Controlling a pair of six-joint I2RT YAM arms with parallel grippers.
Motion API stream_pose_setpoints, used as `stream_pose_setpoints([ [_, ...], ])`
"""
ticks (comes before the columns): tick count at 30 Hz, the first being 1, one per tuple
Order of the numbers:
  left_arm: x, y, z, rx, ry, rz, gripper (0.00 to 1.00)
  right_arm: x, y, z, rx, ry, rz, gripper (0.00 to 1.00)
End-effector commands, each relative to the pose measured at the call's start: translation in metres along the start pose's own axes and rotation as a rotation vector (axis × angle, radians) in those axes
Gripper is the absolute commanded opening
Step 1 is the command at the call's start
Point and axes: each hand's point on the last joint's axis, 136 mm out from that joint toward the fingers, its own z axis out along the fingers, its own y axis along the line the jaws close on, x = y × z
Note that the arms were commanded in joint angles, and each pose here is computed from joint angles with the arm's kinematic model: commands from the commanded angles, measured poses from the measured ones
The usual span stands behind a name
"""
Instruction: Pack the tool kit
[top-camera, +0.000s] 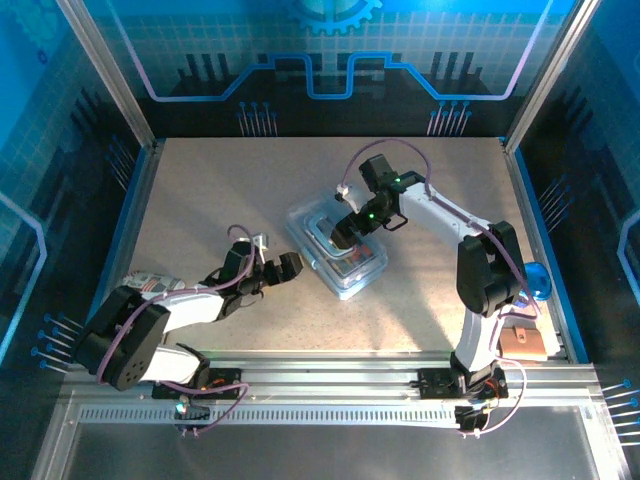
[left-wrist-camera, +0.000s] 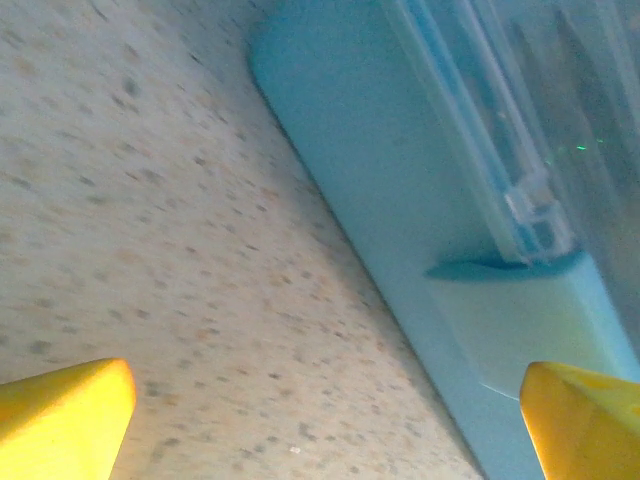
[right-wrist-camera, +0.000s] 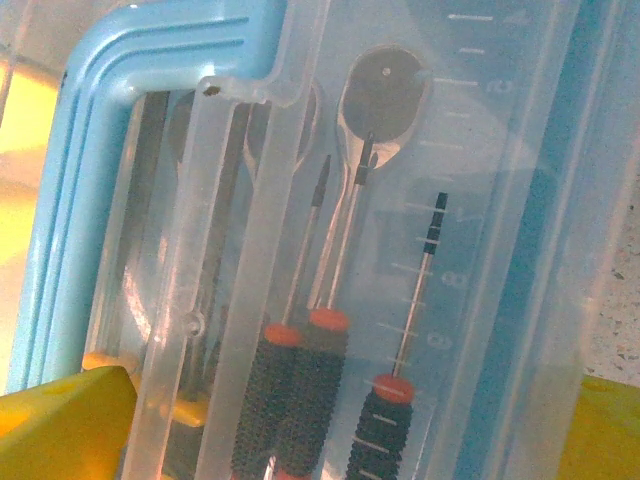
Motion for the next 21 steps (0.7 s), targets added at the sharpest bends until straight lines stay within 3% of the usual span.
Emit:
stream_pose_setpoints([
  [1, -0.005, -0.034, 0.001, 0.148, 0.038, -0.077, 0.99, 0.061, 0.000, 0.019, -0.016, 0.220, 0.037, 1.00],
  [21, -0.013, -0.053, 0.023, 0.286, 0.032, -0.167, 0.73, 0.063, 0.000, 0.019, -0.017, 0.229, 0.040, 1.00],
])
